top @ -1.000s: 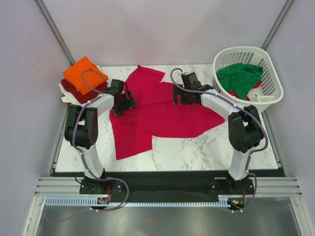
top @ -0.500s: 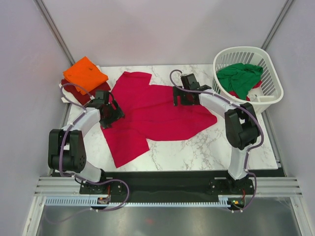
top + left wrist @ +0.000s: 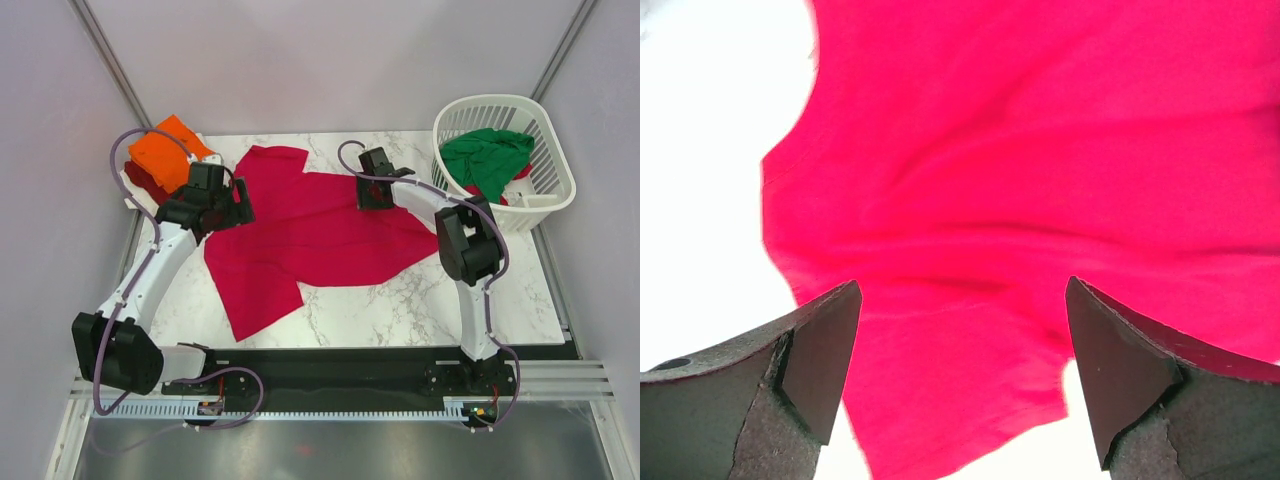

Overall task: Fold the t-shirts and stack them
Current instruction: Flatten the tshirt out

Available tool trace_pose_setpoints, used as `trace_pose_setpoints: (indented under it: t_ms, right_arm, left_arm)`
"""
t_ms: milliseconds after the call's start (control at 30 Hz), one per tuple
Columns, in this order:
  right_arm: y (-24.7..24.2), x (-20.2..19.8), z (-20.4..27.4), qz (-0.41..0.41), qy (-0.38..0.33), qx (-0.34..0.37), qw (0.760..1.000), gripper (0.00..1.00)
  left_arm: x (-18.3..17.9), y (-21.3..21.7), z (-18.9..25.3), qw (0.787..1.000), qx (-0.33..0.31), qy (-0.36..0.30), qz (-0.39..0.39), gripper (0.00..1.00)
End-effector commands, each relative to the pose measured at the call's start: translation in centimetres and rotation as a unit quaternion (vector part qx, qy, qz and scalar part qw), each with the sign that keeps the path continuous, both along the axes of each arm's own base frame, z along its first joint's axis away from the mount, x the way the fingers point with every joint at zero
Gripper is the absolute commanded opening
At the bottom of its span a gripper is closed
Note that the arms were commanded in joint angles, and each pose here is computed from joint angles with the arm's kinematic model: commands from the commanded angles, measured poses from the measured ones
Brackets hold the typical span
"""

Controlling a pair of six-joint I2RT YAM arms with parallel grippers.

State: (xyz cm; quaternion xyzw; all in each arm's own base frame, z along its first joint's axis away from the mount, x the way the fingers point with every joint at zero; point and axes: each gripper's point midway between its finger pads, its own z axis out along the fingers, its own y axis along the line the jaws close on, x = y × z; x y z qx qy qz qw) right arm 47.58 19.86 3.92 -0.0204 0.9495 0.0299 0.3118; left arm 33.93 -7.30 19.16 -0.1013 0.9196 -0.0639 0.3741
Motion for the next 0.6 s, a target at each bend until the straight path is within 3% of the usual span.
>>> trace_pose_setpoints:
  t_ms: [0, 167, 200, 267, 300, 367, 567]
  right_arm:
    - [-0.2, 1.6, 0.3, -0.015, -0.011, -0.009, 1.000, 0.56]
    - [-0.6, 1.6, -0.3, -0.022, -0.004, -0.012, 1.000, 0.38]
    - [-0.9, 1.8, -0.2, -0.025, -0.007, -0.014, 1.000, 0.28]
    - [-0.9, 1.6, 0.1, -0.025, -0.009, -0.015, 1.000, 0.20]
    - [-1.1, 1.6, 0.3, -0.026, -0.011, -0.016, 0.999, 0.10]
    - [-1.3, 1.6, 1.0, -0.027, -0.017, -0.019, 0.999, 0.00]
    - [-4.0, 2.0, 5.0, -0.034, -0.050, -0.081, 0.995, 0.00]
  left_arm:
    - [-1.8, 2.6, -3.1, 0.996, 0.080, 0.047, 0.002, 0.90]
    - [-1.9, 2.4, -2.5, 0.996, 0.082, 0.037, -0.003, 0.89]
    - [-1.9, 2.4, -2.5, 0.996, 0.082, 0.036, -0.002, 0.89]
    - [-1.9, 2.4, -2.7, 0.996, 0.083, 0.037, -0.002, 0.89]
    - [-2.0, 2.4, -2.7, 0.996, 0.082, 0.038, -0.003, 0.89]
    - [-2.0, 2.3, -2.8, 0.996, 0.082, 0.040, -0.005, 0.89]
    - [-2.1, 2.4, -3.0, 0.996, 0.083, 0.042, -0.003, 0.89]
